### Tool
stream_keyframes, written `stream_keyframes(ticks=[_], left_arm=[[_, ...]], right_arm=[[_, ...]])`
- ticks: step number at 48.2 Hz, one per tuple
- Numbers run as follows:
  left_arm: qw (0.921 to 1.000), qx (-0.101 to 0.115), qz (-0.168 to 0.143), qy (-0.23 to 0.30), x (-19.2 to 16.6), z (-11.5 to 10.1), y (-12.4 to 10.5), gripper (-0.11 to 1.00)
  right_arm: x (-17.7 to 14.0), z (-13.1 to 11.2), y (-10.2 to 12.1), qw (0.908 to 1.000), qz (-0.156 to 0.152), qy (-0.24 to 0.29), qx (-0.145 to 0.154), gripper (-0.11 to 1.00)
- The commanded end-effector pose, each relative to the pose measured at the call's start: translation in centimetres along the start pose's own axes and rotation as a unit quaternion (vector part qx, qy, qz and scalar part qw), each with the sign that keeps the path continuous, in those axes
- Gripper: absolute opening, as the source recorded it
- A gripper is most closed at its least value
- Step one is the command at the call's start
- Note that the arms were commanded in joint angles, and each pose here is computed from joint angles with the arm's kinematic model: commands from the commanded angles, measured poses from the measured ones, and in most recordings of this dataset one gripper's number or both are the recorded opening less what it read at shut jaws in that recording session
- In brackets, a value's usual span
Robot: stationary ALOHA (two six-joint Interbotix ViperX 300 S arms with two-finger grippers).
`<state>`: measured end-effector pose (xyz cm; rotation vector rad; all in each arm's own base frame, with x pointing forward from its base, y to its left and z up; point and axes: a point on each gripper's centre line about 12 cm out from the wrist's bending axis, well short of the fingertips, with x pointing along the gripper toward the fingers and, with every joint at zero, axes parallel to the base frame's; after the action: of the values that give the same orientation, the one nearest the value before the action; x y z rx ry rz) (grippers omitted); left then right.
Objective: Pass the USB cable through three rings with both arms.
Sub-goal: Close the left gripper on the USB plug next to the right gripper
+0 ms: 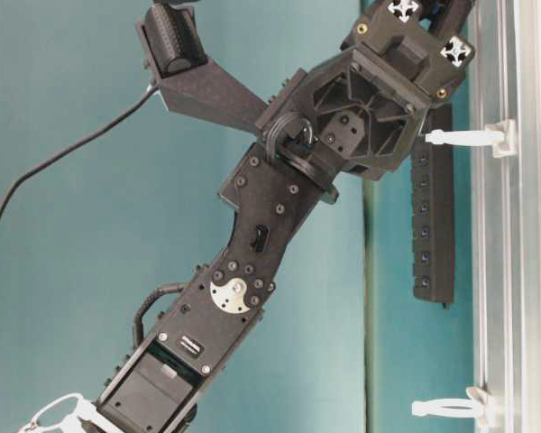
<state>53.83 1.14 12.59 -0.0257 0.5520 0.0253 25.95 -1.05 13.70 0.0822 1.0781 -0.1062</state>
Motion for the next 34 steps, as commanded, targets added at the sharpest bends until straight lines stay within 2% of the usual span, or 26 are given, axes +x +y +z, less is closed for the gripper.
stream_keyframes(ticks=[1, 19, 23, 28, 34], left_arm=[[0.9999, 0.003, -0.004, -0.015, -0.16, 0.97, -0.52, 0.20], [0.9999, 0.000, -0.005, -0.014, -0.24, 1.06, -0.61, 0.20], [0.9999, 0.000, -0.005, -0.012, -0.24, 1.00, -0.60, 0.20], [1.0000, 0.000, -0.005, -0.008, -0.29, 0.96, -0.60, 0.20], [1.0000, 0.003, -0.005, -0.006, -0.33, 0.92, -0.60, 0.20]], right_arm=[[-0.26, 0.43, 0.09, 0.9999, 0.002, -0.011, 0.006, -0.08], [-0.25, 0.25, 0.10, 1.0000, 0.001, -0.004, 0.006, -0.08], [-0.25, 0.22, 0.12, 0.9999, 0.003, -0.003, 0.014, -0.05], [-0.25, 0.14, 0.19, 0.9998, 0.005, 0.001, 0.019, 0.03], [-0.38, -0.02, 0.12, 0.9997, 0.003, 0.009, 0.022, 0.25]])
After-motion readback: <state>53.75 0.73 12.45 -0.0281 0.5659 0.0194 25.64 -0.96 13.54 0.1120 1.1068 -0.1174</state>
